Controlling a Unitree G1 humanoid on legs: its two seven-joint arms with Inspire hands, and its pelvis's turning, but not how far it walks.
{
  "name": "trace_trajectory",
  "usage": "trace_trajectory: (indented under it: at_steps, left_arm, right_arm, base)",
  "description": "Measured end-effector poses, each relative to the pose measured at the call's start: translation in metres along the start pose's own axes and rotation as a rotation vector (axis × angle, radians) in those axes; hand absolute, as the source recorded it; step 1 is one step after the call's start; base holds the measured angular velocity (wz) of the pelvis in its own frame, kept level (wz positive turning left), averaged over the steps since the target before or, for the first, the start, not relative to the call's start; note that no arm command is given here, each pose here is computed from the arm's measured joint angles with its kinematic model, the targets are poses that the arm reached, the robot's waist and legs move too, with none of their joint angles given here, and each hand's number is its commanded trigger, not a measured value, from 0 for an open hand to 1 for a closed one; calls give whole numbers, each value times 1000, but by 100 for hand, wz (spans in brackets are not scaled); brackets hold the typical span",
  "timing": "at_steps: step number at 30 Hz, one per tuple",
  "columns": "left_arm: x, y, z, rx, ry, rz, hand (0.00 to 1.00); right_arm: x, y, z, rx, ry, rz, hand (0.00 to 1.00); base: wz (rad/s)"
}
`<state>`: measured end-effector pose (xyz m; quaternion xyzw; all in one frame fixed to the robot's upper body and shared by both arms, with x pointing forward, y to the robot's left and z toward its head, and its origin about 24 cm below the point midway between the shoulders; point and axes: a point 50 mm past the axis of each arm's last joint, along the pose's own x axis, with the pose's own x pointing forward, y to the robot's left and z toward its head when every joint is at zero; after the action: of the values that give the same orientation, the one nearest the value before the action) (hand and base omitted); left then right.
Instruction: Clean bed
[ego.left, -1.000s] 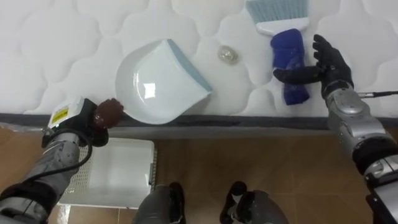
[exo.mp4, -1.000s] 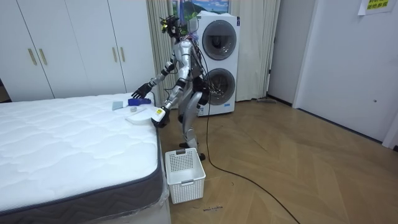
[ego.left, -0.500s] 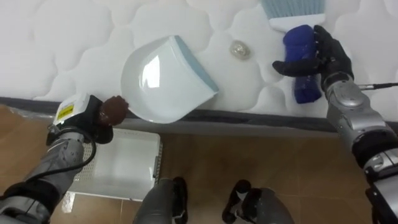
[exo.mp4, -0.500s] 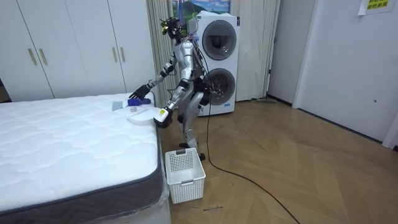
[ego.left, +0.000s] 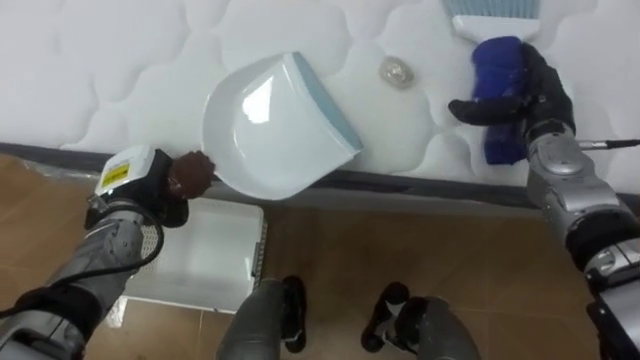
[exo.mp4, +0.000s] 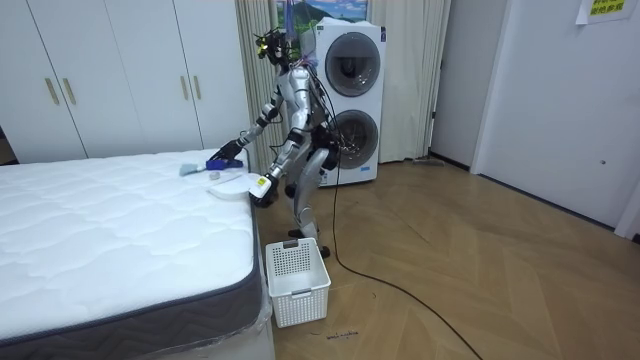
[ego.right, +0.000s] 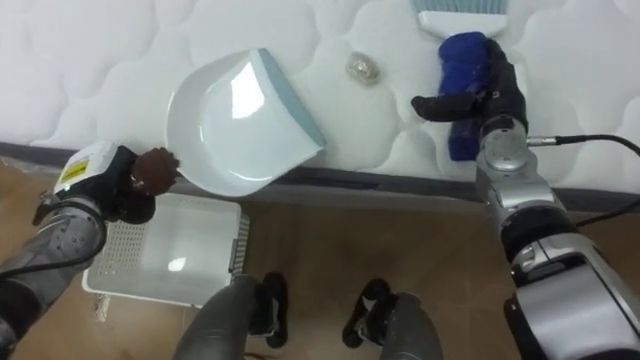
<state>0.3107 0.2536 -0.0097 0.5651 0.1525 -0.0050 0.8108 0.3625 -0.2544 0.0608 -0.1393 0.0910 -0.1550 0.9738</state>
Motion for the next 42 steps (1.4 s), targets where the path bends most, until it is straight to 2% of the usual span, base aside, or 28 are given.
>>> trace_trajectory:
  at_steps: [13,20,27,42]
  left_arm:
    - [5,5,16,-10,-27,18,100]
    - [8,7,21,-22,-22,17,100]
    - [10,9,24,-22,-20,1,100]
    - [11,10,27,-20,-16,-6,100]
  right_arm:
    - [5,-22,3,-55,-3,-121,100]
    - [5,-21,4,-157,-27,-116,100]
    - [3,-20,5,-344,-74,-132,100]
    - [2,-18,2,-410,-75,-145,100]
  base:
    - [2]
    - [0]
    - [0]
    - [0]
